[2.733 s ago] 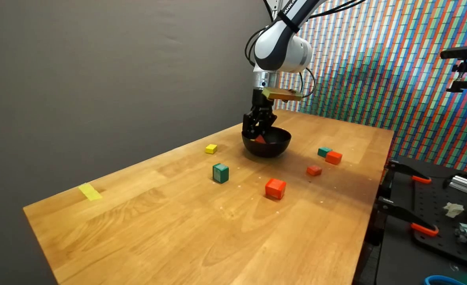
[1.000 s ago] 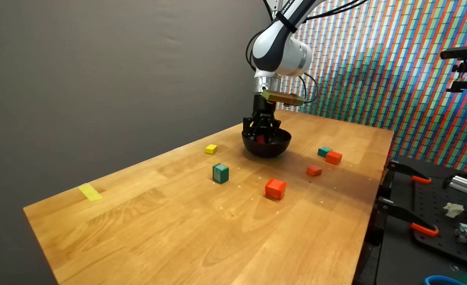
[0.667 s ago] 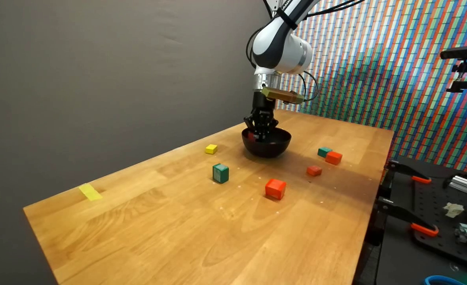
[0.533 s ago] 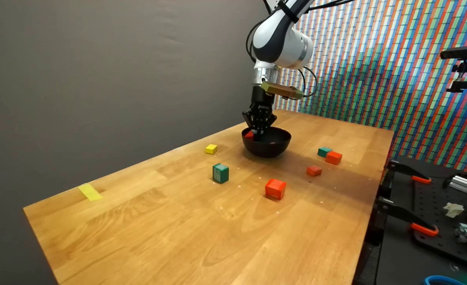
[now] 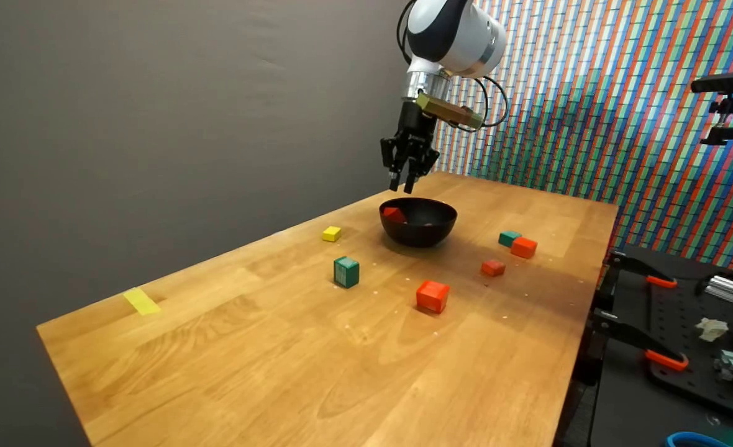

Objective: Take the blocks out of the bowl and put them on the table

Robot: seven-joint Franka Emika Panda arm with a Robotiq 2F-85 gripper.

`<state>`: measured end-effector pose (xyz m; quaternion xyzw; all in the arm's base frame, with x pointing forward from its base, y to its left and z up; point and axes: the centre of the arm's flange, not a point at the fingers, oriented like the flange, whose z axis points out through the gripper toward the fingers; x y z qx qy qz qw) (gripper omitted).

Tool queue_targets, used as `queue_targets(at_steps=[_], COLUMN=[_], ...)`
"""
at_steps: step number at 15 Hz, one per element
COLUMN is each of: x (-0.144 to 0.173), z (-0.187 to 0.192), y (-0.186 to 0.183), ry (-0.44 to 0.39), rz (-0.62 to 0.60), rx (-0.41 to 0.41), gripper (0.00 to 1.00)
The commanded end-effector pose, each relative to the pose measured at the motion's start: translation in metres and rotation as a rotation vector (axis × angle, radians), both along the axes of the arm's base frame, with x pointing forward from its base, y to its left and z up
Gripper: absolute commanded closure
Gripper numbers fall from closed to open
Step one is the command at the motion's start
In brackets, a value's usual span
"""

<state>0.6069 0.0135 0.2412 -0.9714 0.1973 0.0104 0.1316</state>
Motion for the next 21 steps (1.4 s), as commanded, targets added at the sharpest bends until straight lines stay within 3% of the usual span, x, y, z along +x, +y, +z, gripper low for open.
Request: queue_targets(at_steps=[1, 4, 6, 8, 13, 21], x=[0.001, 0.003, 0.004, 0.005, 0.009, 0.025], z=[-0.012, -0.030, -0.041, -0.051, -0.069, -0.074], y=[-0.007, -0.012, -0.017, -0.021, -0.026, -0.028], ry=[-0.002, 0.020, 0.034, 0.043, 0.052, 0.042], rz=[-0.005, -0.022, -0.033, -0.041, -0.057, -0.063], rx=[0.034, 0.047, 0.044, 0.038, 0.029, 0.027], gripper=[0.29, 0.07, 0.01, 0.00, 0.13, 0.17])
